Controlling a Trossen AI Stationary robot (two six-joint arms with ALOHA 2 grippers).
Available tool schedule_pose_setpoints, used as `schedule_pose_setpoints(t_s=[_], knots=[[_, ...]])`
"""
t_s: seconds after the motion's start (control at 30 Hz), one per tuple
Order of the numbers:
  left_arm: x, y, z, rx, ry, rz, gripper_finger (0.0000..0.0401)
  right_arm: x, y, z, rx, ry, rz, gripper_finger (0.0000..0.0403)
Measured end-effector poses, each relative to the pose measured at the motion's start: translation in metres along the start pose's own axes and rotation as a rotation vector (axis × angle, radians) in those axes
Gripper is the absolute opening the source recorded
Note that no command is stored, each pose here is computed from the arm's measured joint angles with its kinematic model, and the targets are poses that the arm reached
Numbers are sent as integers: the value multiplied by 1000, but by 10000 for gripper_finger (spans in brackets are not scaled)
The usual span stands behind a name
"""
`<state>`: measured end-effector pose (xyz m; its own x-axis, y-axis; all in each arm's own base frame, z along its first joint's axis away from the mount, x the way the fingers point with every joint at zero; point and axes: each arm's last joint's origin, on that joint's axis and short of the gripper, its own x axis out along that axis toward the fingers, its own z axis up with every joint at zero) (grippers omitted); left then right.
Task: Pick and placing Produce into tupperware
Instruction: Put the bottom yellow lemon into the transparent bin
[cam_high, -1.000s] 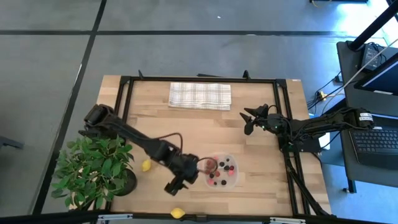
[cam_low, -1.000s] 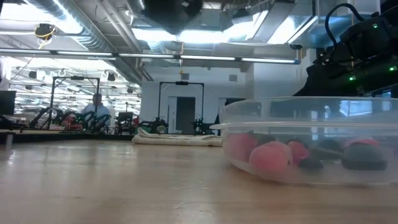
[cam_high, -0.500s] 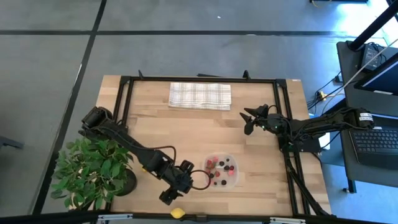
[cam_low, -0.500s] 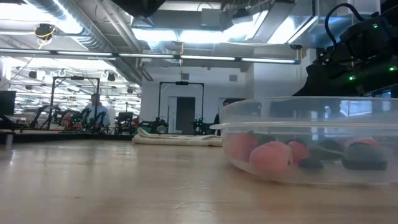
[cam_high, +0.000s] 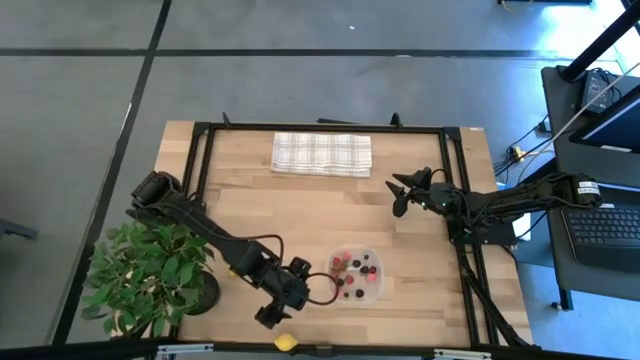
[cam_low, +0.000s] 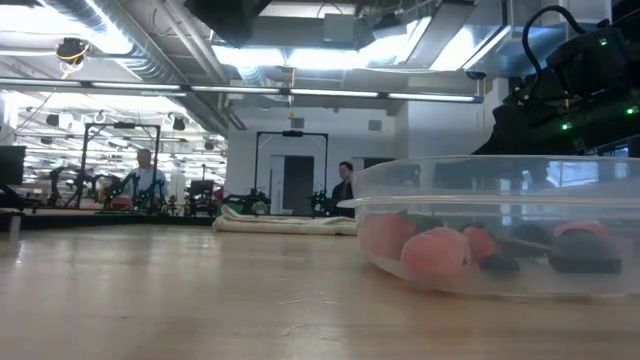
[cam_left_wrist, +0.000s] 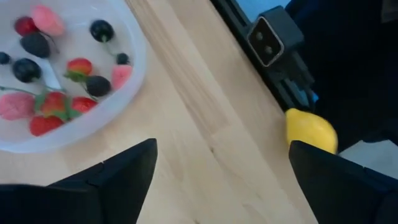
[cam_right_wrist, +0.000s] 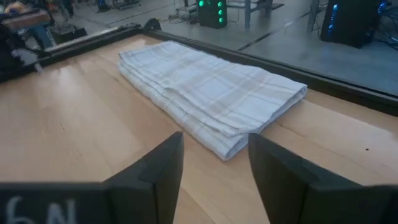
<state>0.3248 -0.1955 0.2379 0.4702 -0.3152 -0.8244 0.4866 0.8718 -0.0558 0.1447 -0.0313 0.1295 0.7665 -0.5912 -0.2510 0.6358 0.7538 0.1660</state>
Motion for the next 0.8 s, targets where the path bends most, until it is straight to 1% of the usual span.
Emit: schedule_pose_setpoints(t_s=[0.17,0.37,0.5,0.57,0.63,0.8], knots=[[0,-4,-2,-44,20,-62,356,0,0,0,-12,0,0,182],[3,-22,-4,30,19,-4,356,0,0,0,-8,0,0,182],[12,-28,-3,-24,12,5,357,0,0,0,18,0,0,182],[17,-32,-6,-21,28,4,357,0,0,0,18,0,0,182],[23,-36,-4,-13,6,-12,357,0,0,0,19,-1,0,182],[38,-44,-8,6,19,-29,357,0,0,0,31,-3,1,182]])
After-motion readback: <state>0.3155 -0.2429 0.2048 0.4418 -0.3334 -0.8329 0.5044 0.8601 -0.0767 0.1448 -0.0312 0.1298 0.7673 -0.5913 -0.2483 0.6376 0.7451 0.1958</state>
